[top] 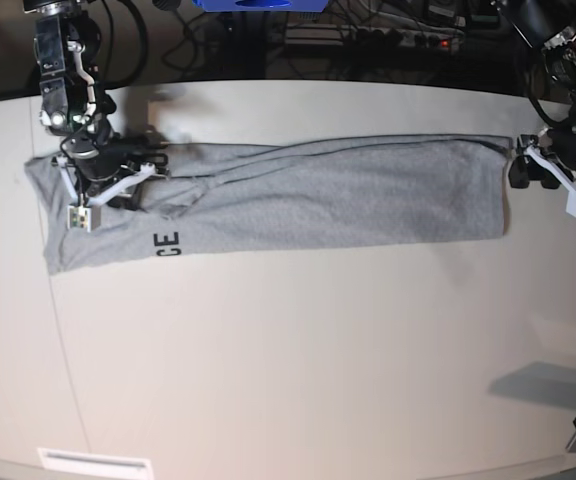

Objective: Fold the T-shirt properly

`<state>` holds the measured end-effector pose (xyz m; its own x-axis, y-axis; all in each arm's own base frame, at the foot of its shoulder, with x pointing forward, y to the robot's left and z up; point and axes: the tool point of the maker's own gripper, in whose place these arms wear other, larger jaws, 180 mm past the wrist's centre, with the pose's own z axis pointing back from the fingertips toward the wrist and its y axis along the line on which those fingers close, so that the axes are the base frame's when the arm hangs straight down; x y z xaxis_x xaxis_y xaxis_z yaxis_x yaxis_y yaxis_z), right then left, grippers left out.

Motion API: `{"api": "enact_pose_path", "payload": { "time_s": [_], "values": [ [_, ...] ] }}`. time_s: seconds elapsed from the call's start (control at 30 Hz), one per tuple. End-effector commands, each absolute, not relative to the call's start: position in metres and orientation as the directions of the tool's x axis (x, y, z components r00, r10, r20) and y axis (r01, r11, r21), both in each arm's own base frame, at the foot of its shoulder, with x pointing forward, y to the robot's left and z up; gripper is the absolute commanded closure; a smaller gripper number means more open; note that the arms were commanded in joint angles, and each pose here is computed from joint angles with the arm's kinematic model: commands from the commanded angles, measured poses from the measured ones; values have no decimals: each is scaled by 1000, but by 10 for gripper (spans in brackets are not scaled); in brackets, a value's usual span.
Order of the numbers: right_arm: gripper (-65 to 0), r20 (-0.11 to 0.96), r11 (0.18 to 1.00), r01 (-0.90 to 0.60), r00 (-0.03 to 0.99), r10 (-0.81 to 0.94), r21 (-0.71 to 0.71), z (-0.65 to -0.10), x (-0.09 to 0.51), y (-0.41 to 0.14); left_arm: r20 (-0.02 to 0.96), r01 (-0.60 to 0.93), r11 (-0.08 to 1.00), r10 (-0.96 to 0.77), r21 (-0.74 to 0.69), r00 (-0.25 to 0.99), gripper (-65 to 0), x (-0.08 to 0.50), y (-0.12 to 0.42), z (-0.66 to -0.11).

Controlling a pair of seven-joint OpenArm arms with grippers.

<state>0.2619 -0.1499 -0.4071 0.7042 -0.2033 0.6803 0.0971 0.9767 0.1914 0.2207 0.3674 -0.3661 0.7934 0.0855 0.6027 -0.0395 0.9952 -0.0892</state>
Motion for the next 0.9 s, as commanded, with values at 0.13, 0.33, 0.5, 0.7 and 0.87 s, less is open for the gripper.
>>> {"api": "enact_pose_path", "payload": {
  "time_s": [0.13,0.33,0.5,0.7,0.87],
  "values": [
    [-145,696,979,94,691,-196,182,-402,266,-154,673,-7,986,120,-168,730,-395,232,366,-342],
    [-145,696,979,95,690,-197,182,-402,266,-155,657,-35,971,186,-237,730,-395,230,366,-354],
    [-145,696,979,95,690,-197,182,-402,266,-155,620,-74,963,225,-260,751,-395,226,370,-369],
    [-145,696,979,95,691,-195,180,-402,266,-156,568,-101,981,180,-168,803,-395,214,383,-382],
    [-145,696,979,94,691,-195,181,-402,266,-155,574,-98,983,171,-156,801,-395,221,383,-380]
  ]
}}
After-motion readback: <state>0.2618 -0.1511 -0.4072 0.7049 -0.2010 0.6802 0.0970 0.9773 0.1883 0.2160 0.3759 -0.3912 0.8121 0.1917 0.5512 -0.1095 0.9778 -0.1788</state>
